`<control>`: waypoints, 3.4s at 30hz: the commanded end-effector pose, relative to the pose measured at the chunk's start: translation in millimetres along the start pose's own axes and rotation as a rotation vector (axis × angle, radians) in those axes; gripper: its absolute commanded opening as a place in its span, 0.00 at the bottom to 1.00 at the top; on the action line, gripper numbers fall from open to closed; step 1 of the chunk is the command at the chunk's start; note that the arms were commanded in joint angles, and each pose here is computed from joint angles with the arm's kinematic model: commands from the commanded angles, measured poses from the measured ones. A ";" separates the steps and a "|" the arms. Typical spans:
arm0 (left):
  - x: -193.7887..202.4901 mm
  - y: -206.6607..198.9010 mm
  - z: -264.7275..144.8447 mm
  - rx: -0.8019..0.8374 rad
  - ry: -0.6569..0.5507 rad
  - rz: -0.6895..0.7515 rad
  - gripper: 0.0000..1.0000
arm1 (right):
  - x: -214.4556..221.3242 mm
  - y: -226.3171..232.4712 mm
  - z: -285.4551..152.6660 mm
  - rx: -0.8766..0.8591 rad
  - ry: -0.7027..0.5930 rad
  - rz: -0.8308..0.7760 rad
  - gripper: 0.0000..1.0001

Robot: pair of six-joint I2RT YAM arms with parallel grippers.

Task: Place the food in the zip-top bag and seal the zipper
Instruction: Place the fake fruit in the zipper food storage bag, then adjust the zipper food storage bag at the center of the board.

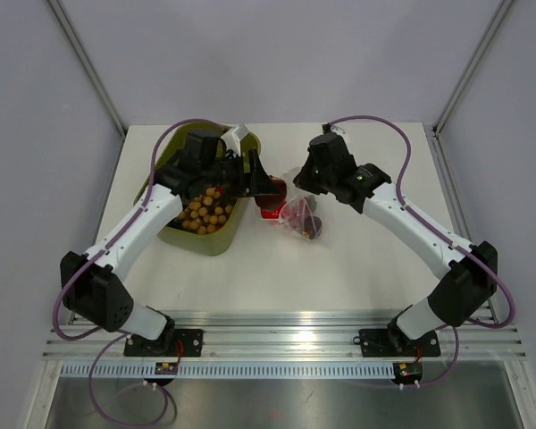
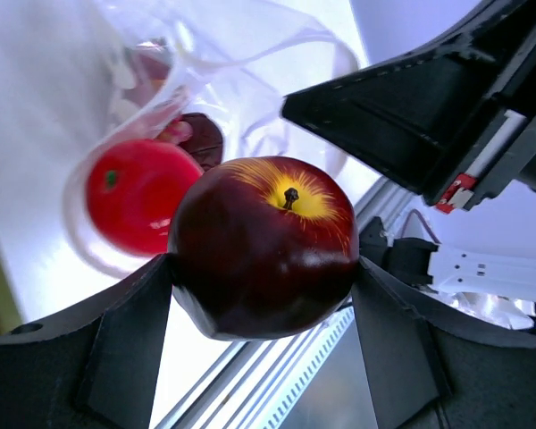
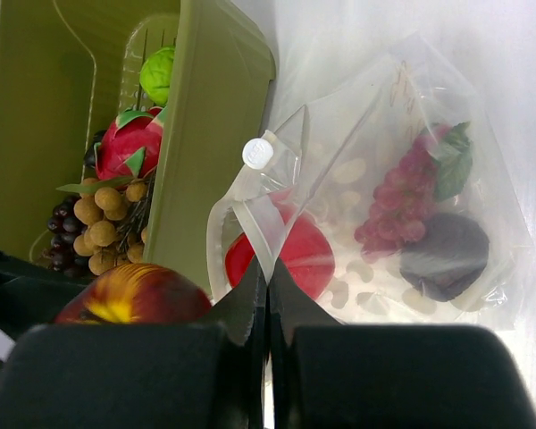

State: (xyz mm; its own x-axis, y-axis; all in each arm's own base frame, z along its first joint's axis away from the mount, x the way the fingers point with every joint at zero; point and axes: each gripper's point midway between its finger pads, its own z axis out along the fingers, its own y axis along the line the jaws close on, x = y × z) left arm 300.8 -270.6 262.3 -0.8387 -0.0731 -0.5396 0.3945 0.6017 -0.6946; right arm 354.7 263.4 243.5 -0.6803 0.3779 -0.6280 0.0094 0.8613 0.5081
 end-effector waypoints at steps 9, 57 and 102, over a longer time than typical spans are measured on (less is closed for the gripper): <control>-9.2 -0.7 50.4 0.095 0.044 -0.052 0.33 | -24.6 25.5 -24.2 -0.113 -0.073 0.034 0.00; -6.4 16.5 60.1 -0.158 0.069 0.009 0.79 | -35.6 -30.1 -67.7 -0.256 -0.032 0.010 0.01; 6.6 9.6 74.4 -0.149 0.186 0.139 0.77 | -62.3 -66.3 -55.5 -0.020 -0.118 -0.090 0.00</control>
State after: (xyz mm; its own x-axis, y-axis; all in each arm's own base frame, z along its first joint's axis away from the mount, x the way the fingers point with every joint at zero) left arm 320.6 -328.0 155.4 -0.9215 0.1489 -0.3586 0.3405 0.7538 -0.5620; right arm 348.1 164.1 255.4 -0.6596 0.3206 -0.6799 -0.0272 0.8937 0.4479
